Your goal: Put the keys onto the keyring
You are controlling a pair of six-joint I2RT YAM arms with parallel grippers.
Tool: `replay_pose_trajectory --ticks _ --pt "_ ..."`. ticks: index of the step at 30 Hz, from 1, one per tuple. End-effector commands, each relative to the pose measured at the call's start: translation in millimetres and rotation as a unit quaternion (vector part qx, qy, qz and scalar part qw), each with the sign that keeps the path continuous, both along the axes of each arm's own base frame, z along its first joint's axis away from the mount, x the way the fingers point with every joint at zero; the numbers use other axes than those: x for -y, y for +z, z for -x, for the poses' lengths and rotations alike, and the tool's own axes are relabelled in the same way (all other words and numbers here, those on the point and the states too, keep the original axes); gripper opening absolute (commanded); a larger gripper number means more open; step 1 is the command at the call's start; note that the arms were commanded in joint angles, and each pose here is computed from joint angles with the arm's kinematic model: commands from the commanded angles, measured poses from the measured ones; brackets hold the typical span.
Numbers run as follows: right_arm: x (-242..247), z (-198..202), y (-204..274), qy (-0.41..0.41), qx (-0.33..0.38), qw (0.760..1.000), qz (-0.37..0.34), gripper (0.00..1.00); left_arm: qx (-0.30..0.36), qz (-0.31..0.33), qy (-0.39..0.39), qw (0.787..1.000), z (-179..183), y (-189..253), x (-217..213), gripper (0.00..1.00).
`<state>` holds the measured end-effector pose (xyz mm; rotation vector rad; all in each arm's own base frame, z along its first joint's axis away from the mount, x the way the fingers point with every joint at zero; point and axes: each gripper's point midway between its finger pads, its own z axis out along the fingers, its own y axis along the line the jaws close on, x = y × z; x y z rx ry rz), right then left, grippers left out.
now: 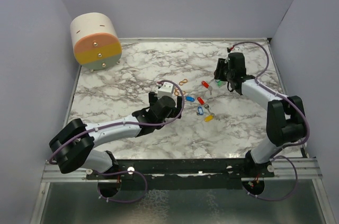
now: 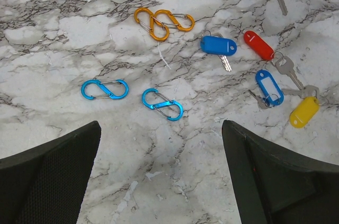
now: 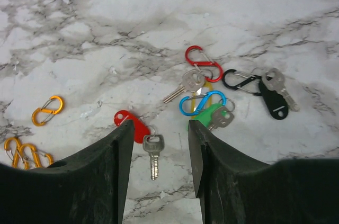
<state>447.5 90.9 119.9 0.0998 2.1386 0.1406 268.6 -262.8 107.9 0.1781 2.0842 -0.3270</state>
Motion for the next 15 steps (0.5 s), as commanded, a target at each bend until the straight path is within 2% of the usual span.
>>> replay_pose_trajectory --ticks 1,8,15 --pt "-35 1 -19 0.086 -0.03 0.995 -0.047 0.46 0.004 -0.004 0.004 1.0 -7 9 5 0.99" --pt "-54 1 -47 0.119 -0.064 0.987 -0.083 0.46 0.01 -0.003 0.007 1.0 -7 13 2 0.99" --pt "-59 -3 -59 0.138 -0.071 0.985 -0.077 0.46 0.012 -0.007 0.009 1.0 -6 12 -2 0.99"
